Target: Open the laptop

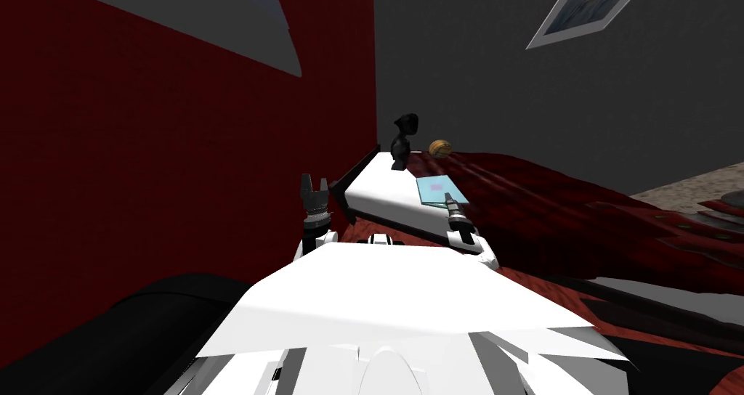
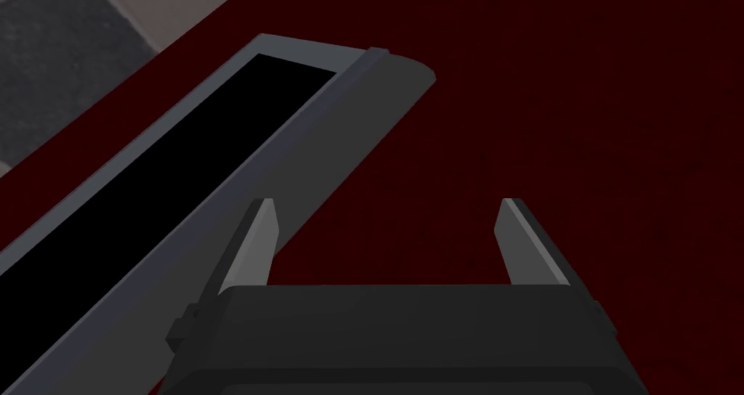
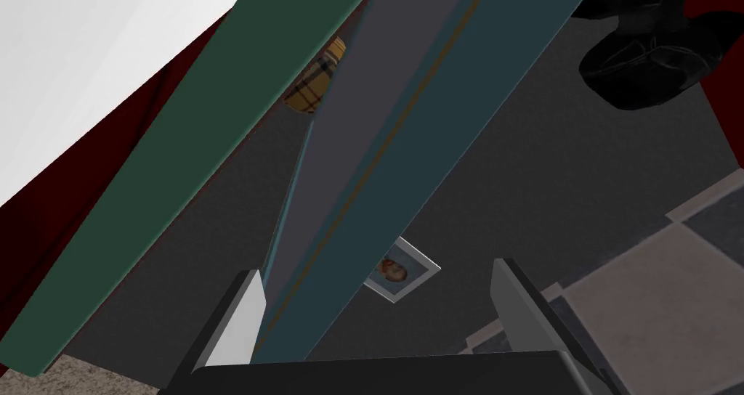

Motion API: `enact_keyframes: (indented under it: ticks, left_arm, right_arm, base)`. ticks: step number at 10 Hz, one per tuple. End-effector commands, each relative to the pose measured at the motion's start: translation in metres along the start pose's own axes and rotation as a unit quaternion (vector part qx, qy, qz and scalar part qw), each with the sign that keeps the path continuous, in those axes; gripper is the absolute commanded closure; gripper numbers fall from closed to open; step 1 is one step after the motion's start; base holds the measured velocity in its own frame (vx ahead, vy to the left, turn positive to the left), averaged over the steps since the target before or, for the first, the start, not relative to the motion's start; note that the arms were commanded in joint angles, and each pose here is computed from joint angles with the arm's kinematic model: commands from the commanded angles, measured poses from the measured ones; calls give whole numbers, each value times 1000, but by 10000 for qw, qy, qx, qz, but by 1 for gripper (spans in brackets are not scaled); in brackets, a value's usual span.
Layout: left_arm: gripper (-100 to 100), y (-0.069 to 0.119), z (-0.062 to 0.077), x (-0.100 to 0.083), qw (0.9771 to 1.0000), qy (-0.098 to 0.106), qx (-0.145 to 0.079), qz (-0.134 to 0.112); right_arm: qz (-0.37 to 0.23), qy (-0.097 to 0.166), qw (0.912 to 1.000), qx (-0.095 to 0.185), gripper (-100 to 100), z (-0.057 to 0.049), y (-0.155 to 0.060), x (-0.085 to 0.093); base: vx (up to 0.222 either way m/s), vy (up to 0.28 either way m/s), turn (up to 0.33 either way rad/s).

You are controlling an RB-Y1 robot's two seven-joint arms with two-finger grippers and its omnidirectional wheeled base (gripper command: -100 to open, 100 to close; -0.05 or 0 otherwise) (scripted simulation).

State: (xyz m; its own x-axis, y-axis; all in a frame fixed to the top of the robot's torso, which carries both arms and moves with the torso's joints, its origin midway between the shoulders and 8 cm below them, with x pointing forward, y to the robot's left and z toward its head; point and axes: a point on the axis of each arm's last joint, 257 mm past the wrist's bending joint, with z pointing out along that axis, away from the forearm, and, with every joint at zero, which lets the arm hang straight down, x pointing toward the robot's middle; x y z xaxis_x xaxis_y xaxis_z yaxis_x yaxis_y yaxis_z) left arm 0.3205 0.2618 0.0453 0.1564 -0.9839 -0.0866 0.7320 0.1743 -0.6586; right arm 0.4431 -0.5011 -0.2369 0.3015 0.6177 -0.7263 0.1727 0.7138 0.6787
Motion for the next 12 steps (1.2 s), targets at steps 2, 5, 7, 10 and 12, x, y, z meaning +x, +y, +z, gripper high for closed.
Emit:
enact_keyframes:
  ticks: [2,5,7,10,12]
  left_arm:
    - [0,0,0,0,10000,0,0,0]
    - [0,0,0,0,10000,0,0,0]
    - [0,0,0,0,10000,0,0,1]
    - [0,0,0,0,10000,0,-1,1]
    - [0,0,0,0,10000,0,-1,1]
  right_arm:
    - [-23,-59,10000,31,-100,18,8,-21]
    - [-37,-109,9999,69,-100,31,15,-39]
    - [-31,-90,9999,79,0,28,12,-35]
    - [-25,-75,9999,105,0,27,10,-34]
    - [-21,-64,9999,123,0,26,8,-32]
  base:
    - [-47,18,34]
    - [-47,21,32]
    - [-9,3,2]
    - [0,0,0]
    - [0,0,0]
